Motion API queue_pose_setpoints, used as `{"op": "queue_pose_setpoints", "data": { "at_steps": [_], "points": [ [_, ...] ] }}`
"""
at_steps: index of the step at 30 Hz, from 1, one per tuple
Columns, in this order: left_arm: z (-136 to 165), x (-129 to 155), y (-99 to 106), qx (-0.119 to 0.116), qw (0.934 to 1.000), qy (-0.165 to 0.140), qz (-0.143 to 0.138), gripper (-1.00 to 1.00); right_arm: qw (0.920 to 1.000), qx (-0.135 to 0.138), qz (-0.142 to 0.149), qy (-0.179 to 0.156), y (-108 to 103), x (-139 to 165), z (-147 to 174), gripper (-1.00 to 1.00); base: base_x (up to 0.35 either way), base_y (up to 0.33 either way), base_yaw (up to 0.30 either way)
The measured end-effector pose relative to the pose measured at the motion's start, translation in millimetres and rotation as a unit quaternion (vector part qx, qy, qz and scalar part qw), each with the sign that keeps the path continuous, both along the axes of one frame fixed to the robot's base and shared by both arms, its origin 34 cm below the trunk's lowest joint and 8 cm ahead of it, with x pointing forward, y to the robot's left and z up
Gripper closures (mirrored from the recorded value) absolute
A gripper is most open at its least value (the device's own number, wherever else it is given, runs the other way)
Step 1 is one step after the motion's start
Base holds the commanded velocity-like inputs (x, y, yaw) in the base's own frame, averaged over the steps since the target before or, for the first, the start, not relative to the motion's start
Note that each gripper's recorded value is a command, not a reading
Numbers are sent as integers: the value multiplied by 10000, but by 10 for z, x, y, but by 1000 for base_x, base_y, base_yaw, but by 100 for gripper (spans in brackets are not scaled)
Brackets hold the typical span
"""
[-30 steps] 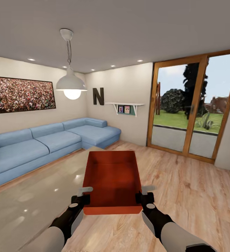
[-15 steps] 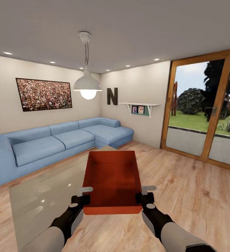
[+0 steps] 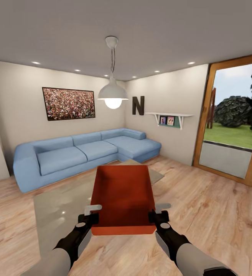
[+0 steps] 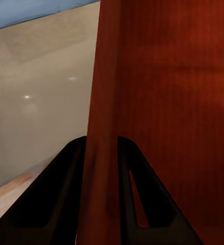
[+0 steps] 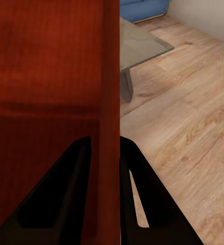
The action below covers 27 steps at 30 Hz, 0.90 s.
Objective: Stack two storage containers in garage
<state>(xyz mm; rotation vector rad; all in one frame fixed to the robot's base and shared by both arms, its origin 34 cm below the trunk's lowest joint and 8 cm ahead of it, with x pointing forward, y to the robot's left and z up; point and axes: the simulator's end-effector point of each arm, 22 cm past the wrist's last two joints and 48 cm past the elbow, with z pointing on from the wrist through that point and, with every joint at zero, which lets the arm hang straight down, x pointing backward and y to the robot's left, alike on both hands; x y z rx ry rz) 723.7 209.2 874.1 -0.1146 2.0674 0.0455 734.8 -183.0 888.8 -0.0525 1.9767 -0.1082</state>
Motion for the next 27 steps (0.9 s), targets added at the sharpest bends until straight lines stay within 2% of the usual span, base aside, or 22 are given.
{"op": "queue_pose_setpoints", "data": {
  "at_steps": [27],
  "points": [
    [0, 0, 0, 0, 10000, 0, -1, 100, 10000, -2, 1, 0, 0, 0, 0, 100, 0, 0, 268]
  ]
}}
